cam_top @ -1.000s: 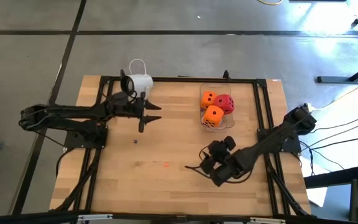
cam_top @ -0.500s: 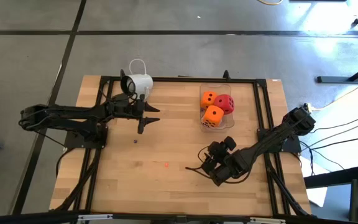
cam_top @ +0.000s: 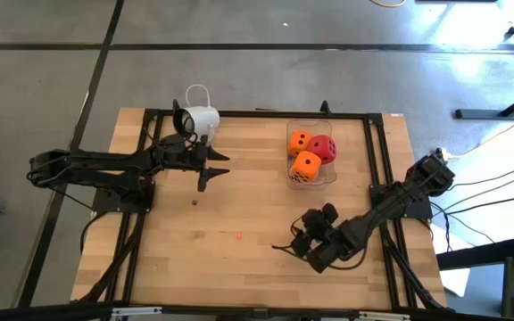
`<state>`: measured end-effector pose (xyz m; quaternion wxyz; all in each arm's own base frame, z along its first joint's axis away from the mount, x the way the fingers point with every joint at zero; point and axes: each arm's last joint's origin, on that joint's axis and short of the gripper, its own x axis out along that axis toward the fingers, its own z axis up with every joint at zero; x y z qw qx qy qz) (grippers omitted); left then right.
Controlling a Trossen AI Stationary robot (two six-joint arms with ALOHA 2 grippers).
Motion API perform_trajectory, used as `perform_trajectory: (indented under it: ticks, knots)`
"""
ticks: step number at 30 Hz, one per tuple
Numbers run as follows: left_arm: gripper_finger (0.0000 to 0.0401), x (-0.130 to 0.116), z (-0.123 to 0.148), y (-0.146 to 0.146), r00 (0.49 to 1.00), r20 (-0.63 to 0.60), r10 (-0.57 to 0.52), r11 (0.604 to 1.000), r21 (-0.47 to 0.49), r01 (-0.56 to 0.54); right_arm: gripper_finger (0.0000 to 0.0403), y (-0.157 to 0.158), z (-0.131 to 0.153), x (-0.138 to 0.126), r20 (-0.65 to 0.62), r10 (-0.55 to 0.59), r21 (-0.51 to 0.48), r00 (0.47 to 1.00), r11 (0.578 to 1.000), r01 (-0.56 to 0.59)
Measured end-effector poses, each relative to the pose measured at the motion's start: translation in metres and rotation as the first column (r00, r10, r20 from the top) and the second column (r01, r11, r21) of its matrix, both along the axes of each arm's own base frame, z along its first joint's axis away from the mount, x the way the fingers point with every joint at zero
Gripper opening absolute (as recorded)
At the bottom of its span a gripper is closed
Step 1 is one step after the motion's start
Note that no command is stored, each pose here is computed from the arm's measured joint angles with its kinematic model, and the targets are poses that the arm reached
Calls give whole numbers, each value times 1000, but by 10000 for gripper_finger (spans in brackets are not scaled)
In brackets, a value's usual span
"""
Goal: Pick & Place Dice
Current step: Put the small yellow die into the transparent bin
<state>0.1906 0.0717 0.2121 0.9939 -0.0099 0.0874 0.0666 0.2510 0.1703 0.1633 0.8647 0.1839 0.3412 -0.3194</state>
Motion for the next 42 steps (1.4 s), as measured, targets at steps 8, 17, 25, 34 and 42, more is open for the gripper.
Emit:
perform_trajectory:
  ticks: [8,17,25,34,42]
  knots:
    - [185,0,0,0,1000,2,2,1000,-16,-2,242,-3,-7,-4,-74,92,-71,993,993,-97]
    - [184,0,0,0,1000,2,8,1000,-16,-8,242,-5,-23,-7,-45,134,-57,990,989,-137]
    - [184,0,0,0,1000,3,8,1000,-15,-8,242,-11,-35,-10,1,126,-37,992,991,-126]
    - [184,0,0,0,1000,2,9,1000,-15,-9,242,-18,-43,-7,67,118,-10,991,993,-118]
    - [184,0,0,0,1000,3,10,1000,-15,-10,242,-16,-60,2,75,126,1,989,992,-127]
